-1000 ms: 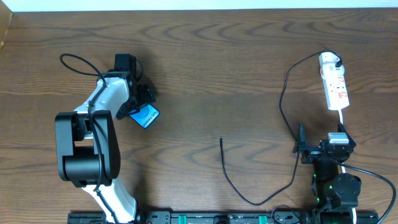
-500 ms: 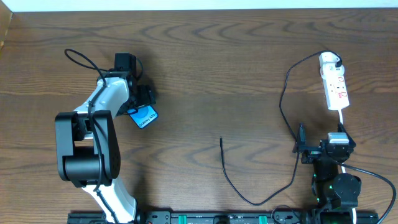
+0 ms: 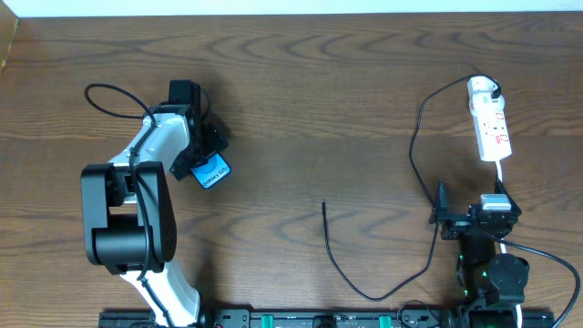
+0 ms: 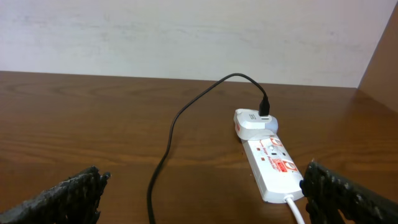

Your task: Plug charger to phone and switch on socket

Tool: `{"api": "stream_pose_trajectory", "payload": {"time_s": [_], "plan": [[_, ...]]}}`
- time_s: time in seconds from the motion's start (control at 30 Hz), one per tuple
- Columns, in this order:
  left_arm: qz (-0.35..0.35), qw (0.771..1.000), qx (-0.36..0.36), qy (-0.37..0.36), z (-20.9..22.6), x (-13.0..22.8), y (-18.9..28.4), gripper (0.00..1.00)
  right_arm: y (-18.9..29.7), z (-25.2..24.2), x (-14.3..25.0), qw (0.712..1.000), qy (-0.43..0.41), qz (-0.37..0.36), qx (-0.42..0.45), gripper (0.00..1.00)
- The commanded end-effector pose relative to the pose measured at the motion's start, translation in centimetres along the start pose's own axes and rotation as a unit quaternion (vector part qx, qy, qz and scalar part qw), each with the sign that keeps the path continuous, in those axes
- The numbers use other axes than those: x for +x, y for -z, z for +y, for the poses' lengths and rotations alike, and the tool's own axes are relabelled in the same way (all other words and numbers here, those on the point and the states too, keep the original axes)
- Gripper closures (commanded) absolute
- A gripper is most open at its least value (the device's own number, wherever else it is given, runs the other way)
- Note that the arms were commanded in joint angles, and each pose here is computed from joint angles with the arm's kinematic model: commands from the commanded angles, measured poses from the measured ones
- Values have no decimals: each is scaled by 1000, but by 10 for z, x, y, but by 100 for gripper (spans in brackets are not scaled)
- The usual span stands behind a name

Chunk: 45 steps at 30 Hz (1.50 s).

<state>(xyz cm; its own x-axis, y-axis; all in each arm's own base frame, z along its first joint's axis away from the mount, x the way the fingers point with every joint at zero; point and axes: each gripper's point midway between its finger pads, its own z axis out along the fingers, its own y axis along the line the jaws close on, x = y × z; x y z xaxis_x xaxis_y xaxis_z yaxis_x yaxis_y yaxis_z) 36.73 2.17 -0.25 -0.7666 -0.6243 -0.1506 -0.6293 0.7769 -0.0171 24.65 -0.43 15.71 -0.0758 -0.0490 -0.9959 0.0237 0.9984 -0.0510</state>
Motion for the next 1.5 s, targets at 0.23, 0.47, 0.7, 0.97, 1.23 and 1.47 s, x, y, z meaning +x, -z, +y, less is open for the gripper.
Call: {"api": "stream_pose_trajectory", "payload": {"time_s": [0.23,0.47,0.7,0.97,1.23,1.47], "plan": [[12,997,-17,74,6,7,-8,10,0,0,0,1000,6,-1,-1,1],[2,997,-11,74,3,2,-8,10,0,0,0,1000,6,-1,-1,1],[-6,997,-3,78,0,-2,-8,10,0,0,0,1000,6,-1,-1,1],[-4,997,-2,83,0,-1,-8,10,0,0,0,1000,6,-1,-1,1],[5,996,-11,87,3,4,-8,10,0,0,0,1000,6,-1,-1,1],[8,995,-14,94,5,5,-8,10,0,0,0,1000,6,-1,-1,1]]}}
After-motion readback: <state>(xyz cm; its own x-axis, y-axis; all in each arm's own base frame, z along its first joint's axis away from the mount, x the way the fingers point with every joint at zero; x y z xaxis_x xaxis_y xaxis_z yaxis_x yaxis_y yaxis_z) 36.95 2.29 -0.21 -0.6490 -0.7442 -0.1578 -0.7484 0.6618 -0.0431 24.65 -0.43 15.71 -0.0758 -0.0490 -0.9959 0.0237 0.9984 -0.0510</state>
